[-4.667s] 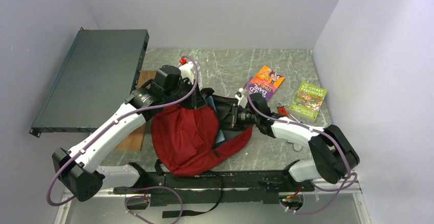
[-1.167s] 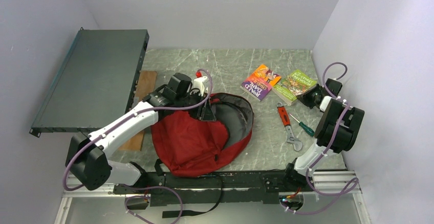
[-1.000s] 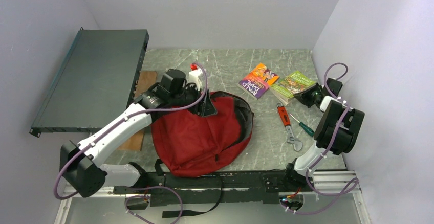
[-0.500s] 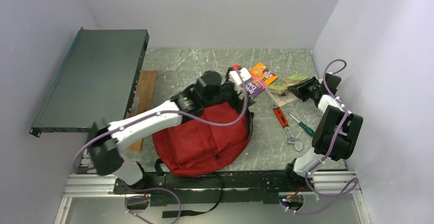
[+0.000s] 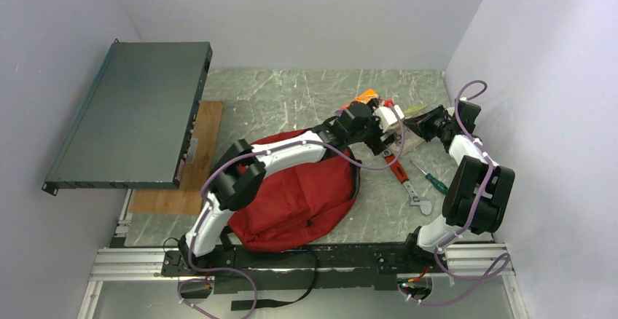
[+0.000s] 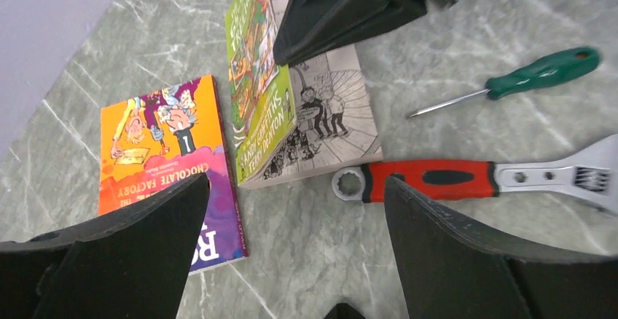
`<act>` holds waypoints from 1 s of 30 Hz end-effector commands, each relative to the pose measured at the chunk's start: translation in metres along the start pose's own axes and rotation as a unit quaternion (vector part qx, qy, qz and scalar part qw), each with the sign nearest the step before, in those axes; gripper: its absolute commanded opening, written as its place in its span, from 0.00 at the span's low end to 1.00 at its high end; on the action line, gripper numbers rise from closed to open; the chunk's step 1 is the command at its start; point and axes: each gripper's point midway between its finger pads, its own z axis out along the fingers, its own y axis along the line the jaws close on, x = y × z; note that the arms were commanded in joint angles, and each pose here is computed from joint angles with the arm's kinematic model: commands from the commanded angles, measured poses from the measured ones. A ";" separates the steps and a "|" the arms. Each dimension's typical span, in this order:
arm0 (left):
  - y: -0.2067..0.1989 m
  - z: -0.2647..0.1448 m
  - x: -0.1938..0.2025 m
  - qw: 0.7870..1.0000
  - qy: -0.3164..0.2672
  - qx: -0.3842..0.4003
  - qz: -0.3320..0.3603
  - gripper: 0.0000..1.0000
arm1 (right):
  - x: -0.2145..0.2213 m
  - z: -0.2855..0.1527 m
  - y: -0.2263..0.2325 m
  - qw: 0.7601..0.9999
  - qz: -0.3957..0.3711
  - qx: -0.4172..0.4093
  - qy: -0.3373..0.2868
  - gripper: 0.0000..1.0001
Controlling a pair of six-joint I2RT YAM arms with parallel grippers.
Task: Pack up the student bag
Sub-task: Pick up the book from the center of the board.
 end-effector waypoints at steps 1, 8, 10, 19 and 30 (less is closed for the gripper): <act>0.008 0.021 -0.015 0.998 -0.042 -0.017 0.033 0.96 | 0.003 -0.009 0.016 0.999 -0.022 -0.029 0.001 0.00; 0.004 0.052 0.004 0.999 -0.044 -0.011 0.020 0.96 | 0.009 -0.009 0.010 0.999 -0.020 -0.026 0.006 0.00; 0.007 0.057 0.004 0.998 -0.055 -0.022 0.015 0.93 | 0.010 -0.009 0.011 0.999 -0.024 -0.026 0.007 0.00; 0.025 0.070 -0.001 0.993 -0.085 -0.076 -0.002 0.45 | 0.014 -0.008 0.006 0.999 -0.032 -0.024 0.021 0.05; 0.030 0.056 -0.006 0.994 -0.073 -0.086 0.010 0.07 | -0.040 -0.011 -0.045 0.999 0.013 0.028 -0.036 0.93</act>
